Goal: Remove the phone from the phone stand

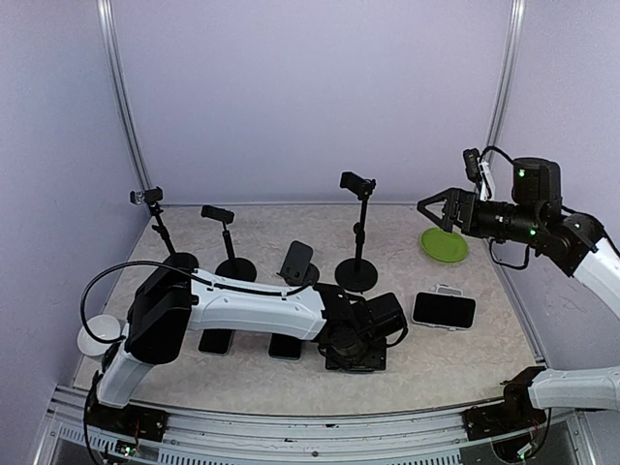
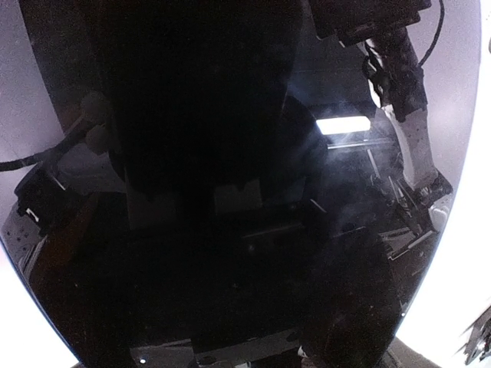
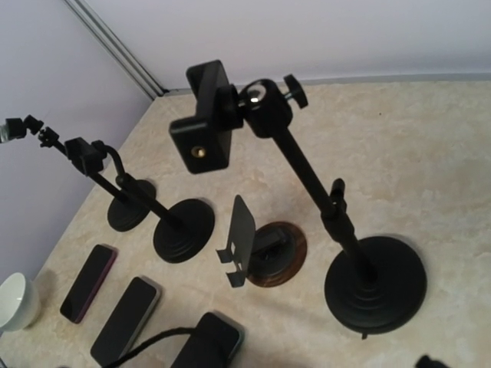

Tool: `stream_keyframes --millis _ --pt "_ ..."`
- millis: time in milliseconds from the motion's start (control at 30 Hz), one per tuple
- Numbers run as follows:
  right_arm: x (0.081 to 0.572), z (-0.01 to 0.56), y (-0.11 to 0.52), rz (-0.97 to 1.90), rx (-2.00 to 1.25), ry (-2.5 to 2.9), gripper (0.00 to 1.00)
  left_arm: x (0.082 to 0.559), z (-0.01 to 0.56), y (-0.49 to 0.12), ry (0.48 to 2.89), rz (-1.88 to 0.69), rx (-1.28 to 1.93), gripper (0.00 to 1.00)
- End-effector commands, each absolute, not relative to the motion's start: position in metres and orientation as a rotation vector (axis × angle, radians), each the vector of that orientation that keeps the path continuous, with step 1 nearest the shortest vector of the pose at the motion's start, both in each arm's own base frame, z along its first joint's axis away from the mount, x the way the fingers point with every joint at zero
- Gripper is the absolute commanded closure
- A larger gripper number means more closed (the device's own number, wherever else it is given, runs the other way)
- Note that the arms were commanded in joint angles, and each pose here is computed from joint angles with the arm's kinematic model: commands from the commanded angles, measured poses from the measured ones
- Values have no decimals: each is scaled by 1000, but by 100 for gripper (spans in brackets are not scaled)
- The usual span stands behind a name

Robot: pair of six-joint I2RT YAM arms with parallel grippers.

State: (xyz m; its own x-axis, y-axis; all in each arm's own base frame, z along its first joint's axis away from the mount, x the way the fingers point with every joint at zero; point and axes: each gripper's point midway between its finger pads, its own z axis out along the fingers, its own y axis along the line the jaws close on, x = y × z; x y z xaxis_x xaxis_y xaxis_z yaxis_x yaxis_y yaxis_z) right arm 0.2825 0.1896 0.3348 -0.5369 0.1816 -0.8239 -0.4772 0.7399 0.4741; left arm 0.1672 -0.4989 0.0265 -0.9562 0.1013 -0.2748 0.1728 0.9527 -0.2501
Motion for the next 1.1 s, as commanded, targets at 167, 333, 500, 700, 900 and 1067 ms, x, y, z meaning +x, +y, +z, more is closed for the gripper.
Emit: stream_keyframes --millis 167,333,500,700,900,1067 --pt "277 333 184 856 -203 1978 4 177 14 -479 2861 -232 129 52" --pt "278 331 185 866 -195 1977 4 185 11 -473 2849 -155 115 50" --pt "281 333 186 871 -190 1971 4 193 11 -475 2824 -159 110 46" --pt "283 329 186 869 -181 1985 5 195 4 -479 2815 -153 112 36" --pt "282 326 185 866 -170 1995 5 194 2 -479 2821 -160 108 19" --pt "284 320 181 853 -112 2045 5 198 4 -480 2821 -174 91 2"
